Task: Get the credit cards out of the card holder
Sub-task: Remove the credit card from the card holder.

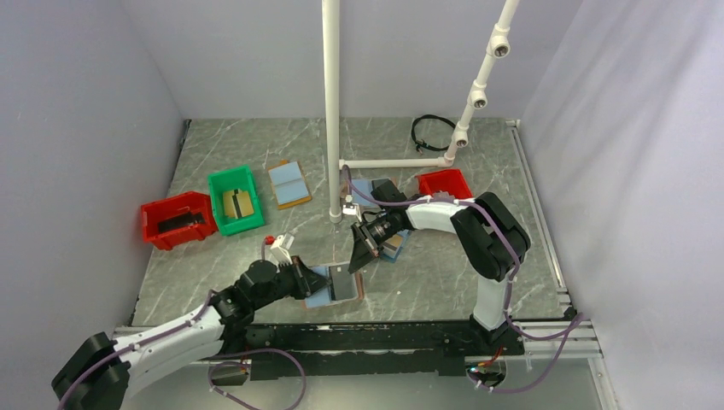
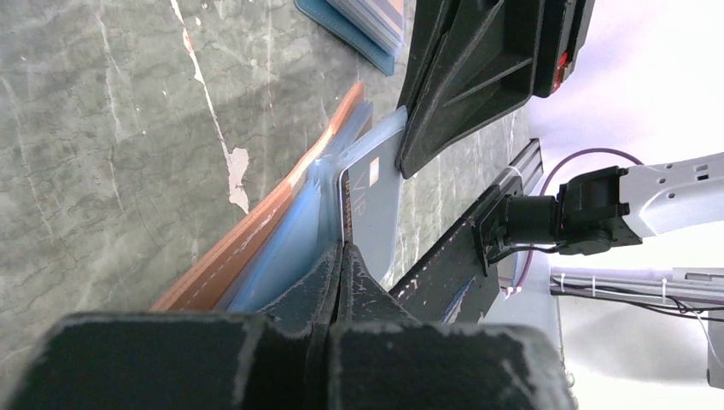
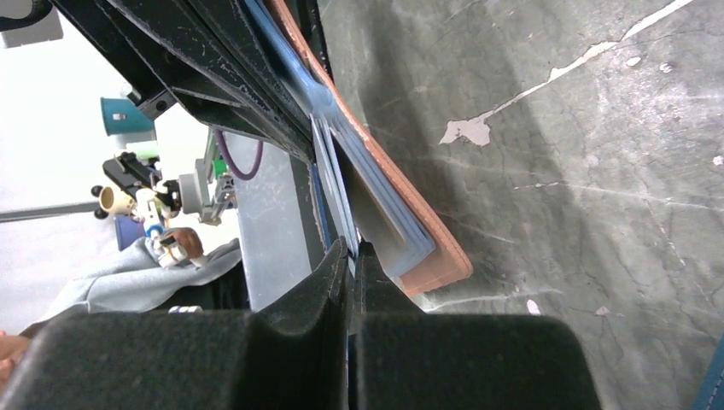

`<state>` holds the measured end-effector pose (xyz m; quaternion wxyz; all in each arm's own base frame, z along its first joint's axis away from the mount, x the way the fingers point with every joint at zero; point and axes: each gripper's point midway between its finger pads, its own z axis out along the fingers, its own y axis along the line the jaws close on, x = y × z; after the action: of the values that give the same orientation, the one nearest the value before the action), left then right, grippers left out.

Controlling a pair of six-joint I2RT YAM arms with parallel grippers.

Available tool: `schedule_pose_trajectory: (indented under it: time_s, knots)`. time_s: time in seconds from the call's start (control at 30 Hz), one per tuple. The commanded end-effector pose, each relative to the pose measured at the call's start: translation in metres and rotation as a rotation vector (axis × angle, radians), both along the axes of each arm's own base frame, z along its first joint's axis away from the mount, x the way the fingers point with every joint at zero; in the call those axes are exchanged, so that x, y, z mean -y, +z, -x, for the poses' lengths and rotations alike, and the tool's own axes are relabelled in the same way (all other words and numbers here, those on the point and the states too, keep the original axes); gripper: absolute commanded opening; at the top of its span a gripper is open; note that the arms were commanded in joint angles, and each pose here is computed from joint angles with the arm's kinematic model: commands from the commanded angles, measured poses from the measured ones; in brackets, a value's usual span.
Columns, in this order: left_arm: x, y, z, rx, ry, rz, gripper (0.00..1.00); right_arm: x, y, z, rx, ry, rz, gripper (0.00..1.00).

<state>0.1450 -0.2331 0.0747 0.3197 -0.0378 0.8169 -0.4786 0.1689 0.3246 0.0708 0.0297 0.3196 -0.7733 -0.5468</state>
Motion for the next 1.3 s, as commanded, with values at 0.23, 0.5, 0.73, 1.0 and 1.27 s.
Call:
schedule_pose_trajectory:
  time_s: [0.23, 0.5, 0.73, 1.0, 1.27]
  knots:
    - [-0.001, 0.018, -0.006, 0.044, 0.029, 0.041, 0.00, 0.002, 0.003, -0.010, 0.034, -0.005, -0.025, 0.00]
    - [0.000, 0.013, -0.010, 0.011, 0.052, 0.044, 0.14, 0.003, -0.003, -0.011, 0.026, -0.011, -0.005, 0.00]
    - [0.010, 0.003, -0.013, -0.035, 0.029, 0.022, 0.46, 0.004, -0.013, -0.014, 0.024, -0.018, 0.037, 0.00]
    - [0.019, -0.005, -0.014, -0.059, -0.001, 0.020, 0.49, 0.004, -0.010, -0.012, 0.008, -0.015, 0.023, 0.00]
    - [0.023, -0.006, -0.014, -0.080, -0.008, 0.038, 0.49, 0.002, -0.005, -0.010, -0.027, -0.011, -0.008, 0.00]
